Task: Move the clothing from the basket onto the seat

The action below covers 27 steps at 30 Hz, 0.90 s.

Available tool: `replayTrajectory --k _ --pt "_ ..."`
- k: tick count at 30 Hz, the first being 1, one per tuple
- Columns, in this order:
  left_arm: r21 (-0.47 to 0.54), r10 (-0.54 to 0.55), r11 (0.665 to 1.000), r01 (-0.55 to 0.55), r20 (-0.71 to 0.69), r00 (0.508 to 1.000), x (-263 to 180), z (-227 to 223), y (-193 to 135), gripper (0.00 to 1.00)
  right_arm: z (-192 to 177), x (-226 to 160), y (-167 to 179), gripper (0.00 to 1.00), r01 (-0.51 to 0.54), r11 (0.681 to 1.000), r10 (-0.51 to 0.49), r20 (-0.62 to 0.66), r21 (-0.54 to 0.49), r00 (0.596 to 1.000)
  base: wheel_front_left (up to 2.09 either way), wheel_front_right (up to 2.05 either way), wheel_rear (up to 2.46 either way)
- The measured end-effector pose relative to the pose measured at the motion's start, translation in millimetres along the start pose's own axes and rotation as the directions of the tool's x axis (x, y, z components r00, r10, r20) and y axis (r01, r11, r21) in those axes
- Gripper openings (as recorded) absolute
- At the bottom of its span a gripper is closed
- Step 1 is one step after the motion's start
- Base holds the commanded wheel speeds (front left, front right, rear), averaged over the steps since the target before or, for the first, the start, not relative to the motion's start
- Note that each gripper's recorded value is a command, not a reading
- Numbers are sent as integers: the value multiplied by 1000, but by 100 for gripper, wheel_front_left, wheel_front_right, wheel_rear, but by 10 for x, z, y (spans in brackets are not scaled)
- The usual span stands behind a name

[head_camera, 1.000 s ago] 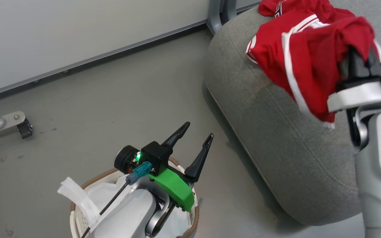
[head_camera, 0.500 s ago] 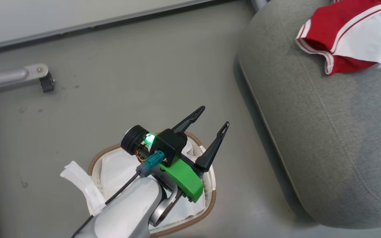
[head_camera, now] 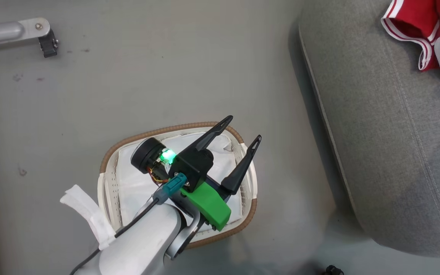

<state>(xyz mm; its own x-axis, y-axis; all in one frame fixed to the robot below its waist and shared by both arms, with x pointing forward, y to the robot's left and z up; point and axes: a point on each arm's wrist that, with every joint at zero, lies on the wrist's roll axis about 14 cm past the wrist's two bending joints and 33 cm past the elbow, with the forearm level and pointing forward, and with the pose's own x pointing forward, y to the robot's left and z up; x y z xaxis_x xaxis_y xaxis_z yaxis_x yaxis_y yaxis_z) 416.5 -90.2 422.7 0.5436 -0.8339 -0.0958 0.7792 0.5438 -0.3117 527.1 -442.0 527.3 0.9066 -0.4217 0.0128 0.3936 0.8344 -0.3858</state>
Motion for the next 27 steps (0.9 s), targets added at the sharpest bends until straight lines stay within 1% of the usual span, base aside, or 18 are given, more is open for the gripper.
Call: replayTrajectory --k 3,5,6,7,8,9,10,13,20,23,27 --pt "-2 4 1000 -4 -3 1000 -7 -24 32 100 -248 -85 -30 0 16 1000 -16 -61 2 998 0 0 0" --pt "2 11 1000 -11 -6 1000 -12 -26 50 100 -318 -133 -24 0 15 1000 -15 -80 -5 997 0 0 0" --pt "3 12 1000 -12 -6 1000 -14 -25 52 100 -331 -156 -17 23 15 1000 -15 -83 -3 996 0 0 0" --pt "3 11 1000 -11 -7 1000 -16 -25 45 100 -336 -181 2 35 12 1000 -12 -84 1 996 0 0 0" --pt "3 12 1000 -12 -5 1000 -19 -21 35 100 -330 -206 31 65 7 1000 -6 -81 4 997 0 0 0" --pt "2 9 1000 -9 -1 1000 -21 -11 19 100 -323 -229 55 98 0 1000 0 -78 4 997 0 0 0" --pt "-1 7 1000 -7 8 1000 -23 10 0 100 -319 -262 85 100 -9 1000 9 -75 4 997 0 0 0" --pt "-7 1 1000 -1 19 1000 -28 49 -52 100 -346 -396 121 100 -26 1000 26 -78 -1 997 0 0 0" --pt "-10 16 1000 -16 61 998 -78 193 -131 100 -342 -719 93 100 -44 999 44 -70 10 997 0 0 0" --pt "-11 50 999 -49 83 995 -120 263 -119 100 -266 -818 67 100 -48 999 49 -47 16 998 0 0 0" --pt "-11 121 993 -120 121 985 -190 405 -37 100 -86 -899 12 100 -49 998 49 3 27 999 0 0 0"
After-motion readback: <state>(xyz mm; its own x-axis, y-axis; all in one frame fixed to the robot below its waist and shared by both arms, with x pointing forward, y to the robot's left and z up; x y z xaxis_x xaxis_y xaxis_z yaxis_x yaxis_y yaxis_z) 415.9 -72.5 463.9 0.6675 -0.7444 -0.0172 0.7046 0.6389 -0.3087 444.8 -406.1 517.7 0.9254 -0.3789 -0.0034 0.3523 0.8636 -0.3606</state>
